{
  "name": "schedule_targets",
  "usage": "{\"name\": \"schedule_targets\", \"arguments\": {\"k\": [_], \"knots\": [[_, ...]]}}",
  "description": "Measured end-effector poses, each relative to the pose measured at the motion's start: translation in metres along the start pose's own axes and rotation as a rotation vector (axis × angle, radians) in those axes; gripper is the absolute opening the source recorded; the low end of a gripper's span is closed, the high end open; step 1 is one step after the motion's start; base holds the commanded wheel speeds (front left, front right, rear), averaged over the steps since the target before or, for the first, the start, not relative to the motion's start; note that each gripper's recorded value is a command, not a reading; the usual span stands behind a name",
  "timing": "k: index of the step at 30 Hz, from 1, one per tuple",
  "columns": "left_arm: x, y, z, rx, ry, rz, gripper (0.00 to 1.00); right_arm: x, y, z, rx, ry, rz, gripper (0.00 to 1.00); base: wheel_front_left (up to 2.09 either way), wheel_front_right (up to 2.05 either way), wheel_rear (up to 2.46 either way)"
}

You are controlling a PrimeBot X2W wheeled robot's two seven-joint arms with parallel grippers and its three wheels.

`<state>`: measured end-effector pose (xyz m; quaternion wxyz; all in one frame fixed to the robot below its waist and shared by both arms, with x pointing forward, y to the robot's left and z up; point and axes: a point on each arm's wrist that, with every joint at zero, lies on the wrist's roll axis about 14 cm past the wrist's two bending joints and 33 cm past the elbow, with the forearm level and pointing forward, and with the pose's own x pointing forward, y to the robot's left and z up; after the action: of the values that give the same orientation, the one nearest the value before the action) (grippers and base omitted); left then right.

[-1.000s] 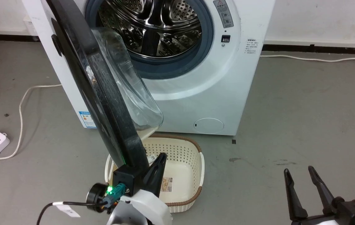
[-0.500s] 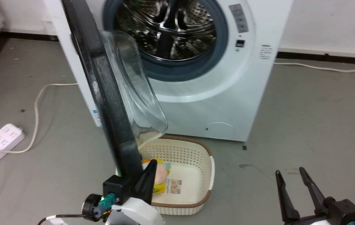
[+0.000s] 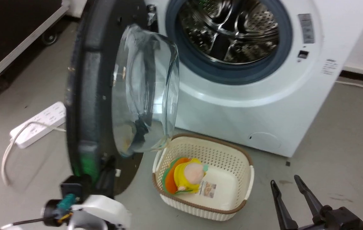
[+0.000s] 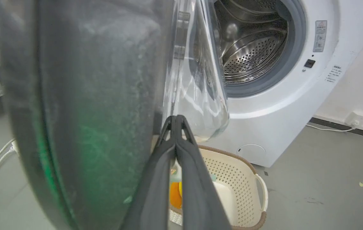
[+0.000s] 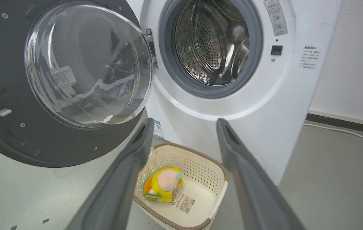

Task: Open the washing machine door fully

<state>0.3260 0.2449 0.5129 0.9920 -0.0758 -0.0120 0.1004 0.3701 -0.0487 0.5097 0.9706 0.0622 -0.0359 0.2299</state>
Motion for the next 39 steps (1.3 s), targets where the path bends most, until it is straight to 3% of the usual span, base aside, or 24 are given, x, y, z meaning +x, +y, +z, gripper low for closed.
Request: {"name": "schedule_targets", "arguments": {"k": [13, 15, 24, 28, 39], "knots": [[0.024, 0.111, 0.009, 0.133, 0.044, 0.242, 0.00, 0.035, 0.016, -0.051, -0.001, 0.112, 0.102, 1.00, 0.00, 0.00, 0.00], [0.034, 0.151, 0.020, 0.206, 0.048, 0.327, 0.00, 0.041, 0.005, -0.069, -0.002, 0.150, 0.095, 1.00, 0.00, 0.00, 0.00], [0.070, 0.218, 0.054, 0.287, 0.046, 0.444, 0.00, 0.045, -0.026, -0.102, -0.025, 0.219, 0.073, 1.00, 0.00, 0.00, 0.00], [0.087, 0.237, 0.066, 0.324, 0.042, 0.481, 0.00, 0.049, -0.036, -0.111, -0.031, 0.240, 0.065, 1.00, 0.00, 0.00, 0.00], [0.093, 0.250, 0.063, 0.337, 0.041, 0.486, 0.00, 0.047, -0.060, -0.105, -0.054, 0.234, -0.014, 1.00, 0.00, 0.00, 0.00]]}}
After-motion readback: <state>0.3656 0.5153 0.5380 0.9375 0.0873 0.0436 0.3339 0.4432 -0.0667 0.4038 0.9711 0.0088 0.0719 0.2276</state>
